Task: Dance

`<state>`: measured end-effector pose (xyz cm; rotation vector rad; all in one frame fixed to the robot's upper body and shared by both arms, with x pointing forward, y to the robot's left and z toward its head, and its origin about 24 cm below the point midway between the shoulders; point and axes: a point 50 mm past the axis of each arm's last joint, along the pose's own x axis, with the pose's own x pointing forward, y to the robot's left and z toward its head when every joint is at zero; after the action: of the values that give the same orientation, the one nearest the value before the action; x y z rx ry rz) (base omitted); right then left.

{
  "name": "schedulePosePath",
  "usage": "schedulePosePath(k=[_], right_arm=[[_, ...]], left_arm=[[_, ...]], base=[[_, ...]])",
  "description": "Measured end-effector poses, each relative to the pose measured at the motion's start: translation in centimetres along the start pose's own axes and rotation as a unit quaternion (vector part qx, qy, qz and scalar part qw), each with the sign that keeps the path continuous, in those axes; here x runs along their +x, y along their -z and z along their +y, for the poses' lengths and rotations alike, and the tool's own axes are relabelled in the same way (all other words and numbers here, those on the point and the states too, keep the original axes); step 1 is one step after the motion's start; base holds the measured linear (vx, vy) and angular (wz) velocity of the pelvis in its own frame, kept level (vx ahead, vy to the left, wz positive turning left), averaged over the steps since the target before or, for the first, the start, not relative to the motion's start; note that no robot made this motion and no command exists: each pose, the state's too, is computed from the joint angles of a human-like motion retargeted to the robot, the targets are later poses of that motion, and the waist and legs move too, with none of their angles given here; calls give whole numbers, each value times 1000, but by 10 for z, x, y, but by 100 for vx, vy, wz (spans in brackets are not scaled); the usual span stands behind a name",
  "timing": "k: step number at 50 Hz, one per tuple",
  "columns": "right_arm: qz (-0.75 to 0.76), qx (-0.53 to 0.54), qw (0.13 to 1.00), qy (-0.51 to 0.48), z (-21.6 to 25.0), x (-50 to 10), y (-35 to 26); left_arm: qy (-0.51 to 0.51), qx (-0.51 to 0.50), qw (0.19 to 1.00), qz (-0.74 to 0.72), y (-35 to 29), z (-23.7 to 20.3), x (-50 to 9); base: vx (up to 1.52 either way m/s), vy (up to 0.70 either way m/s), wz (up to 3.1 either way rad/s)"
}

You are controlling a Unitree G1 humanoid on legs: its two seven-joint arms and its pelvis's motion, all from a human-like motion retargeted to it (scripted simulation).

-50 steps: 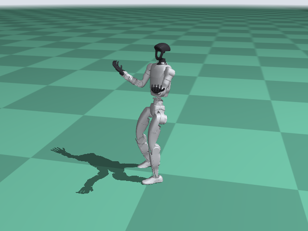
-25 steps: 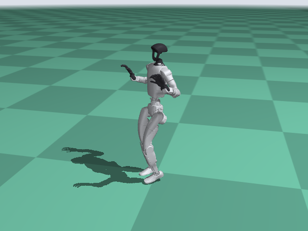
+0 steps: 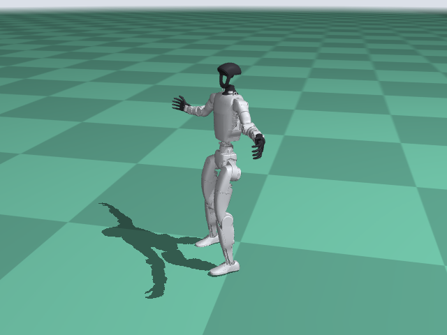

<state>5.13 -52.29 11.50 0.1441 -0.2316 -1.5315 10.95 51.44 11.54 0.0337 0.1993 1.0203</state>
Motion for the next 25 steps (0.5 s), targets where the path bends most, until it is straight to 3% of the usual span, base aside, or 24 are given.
schedulePosePath(k=[2,5,8,10,13,17,21,25], right_arm=[[-10,226,973,-37,30,-8,6],[-28,484,871,-85,74,-25,12],[-37,605,786,-117,110,-45,16],[-31,612,780,-125,122,-58,22],[-33,549,824,-134,127,-80,29],[-53,445,885,-125,110,-111,42],[-79,316,941,-90,83,-152,61],[-158,112,981,-24,59,-191,70]], left_arm=[[7,-205,974,-97,5,-9,-4],[-21,-464,855,-230,12,-18,-15],[-72,-625,704,-330,19,-20,-29],[-113,-659,649,-362,27,-19,-40],[-176,-606,681,-371,38,-16,-63],[-211,-431,799,-363,30,-25,-97],[-252,-150,887,-357,29,-50,-133],[-350,184,827,-400,40,-63,-165]], base=[[37,38,-77],[31,40,-111],[22,36,-113],[21,33,-109],[14,25,-81],[8,15,-11],[7,4,-4],[10,-5,-21]])
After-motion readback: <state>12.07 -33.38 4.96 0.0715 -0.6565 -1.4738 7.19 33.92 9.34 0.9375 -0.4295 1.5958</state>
